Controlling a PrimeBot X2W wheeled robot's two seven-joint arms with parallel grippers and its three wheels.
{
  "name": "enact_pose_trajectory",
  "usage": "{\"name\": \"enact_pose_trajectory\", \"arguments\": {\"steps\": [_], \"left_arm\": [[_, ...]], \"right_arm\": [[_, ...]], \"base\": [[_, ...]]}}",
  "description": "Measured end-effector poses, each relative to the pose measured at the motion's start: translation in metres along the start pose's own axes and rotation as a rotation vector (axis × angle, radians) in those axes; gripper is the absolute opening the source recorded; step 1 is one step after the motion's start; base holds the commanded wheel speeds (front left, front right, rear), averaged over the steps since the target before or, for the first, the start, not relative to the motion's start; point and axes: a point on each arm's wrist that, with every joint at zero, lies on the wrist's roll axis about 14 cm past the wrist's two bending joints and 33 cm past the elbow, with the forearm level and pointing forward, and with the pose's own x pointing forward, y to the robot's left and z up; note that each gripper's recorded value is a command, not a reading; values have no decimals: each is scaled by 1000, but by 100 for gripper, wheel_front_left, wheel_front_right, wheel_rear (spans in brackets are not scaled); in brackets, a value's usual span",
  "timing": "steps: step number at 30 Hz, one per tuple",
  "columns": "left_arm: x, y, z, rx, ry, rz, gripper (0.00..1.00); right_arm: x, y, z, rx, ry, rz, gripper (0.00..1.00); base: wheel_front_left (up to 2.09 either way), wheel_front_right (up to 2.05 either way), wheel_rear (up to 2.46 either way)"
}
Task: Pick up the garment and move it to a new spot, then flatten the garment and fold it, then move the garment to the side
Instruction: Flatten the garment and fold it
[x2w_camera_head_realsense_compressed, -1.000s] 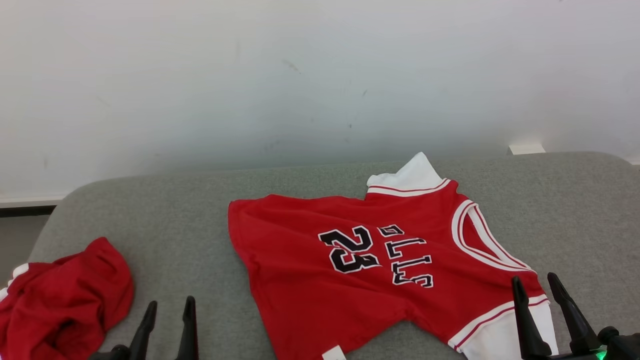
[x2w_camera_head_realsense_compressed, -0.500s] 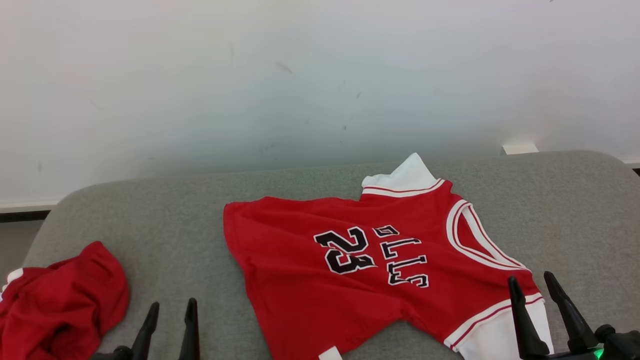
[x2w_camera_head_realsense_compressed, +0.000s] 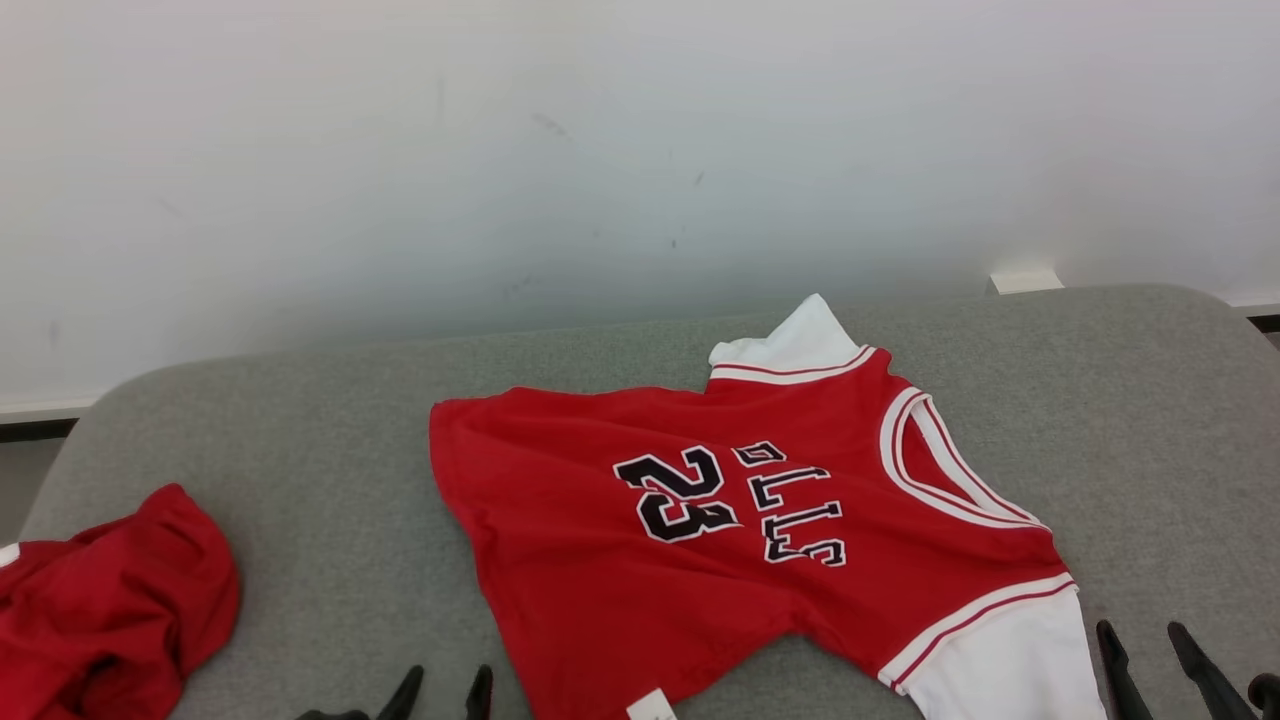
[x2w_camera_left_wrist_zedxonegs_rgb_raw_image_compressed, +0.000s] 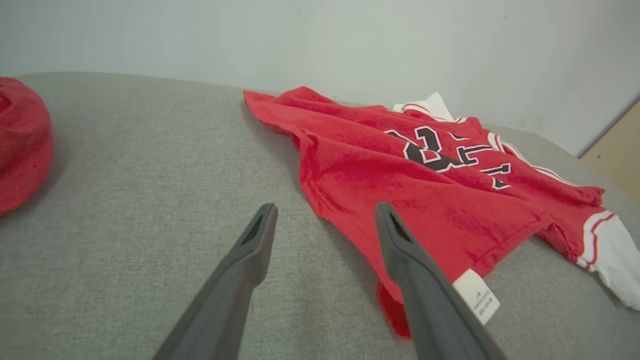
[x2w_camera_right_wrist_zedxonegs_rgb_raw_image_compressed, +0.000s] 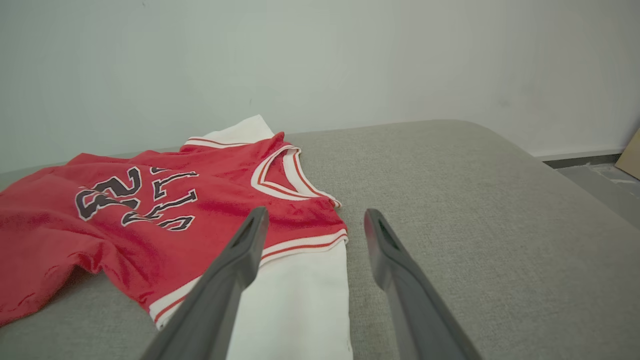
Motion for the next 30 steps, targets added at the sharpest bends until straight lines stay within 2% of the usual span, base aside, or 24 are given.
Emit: {"name": "enact_pose_trajectory", "arguments": {"steps": [6,12,26,27,28,29,30], "left_arm": [[1,-20,-27,-22,149,-65,100],[3,-35,-46,-20,253,-118,100],[2,-59,-79,-36,416,-201,100],[3,-60,-79,-36,419,-204,100],[4,-60,-81,-36,426,-207,100],[5,-61,-81,-36,428,-211,89],[5,-62,-82,-35,431,-214,68]], "right_arm": [[-10,-16,-51,59,229,-73,100],[-20,-18,-92,117,398,-122,100],[-8,-2,-116,181,495,-122,100],[-8,0,-118,182,502,-119,93],[-7,1,-118,188,505,-117,74],[-6,3,-119,194,508,-113,44],[-5,5,-119,195,511,-106,29]], "base": [[0,0,0],[0,0,0],[0,0,0],[0,0,0],[0,0,0],[0,0,0],[0,0,0]]}}
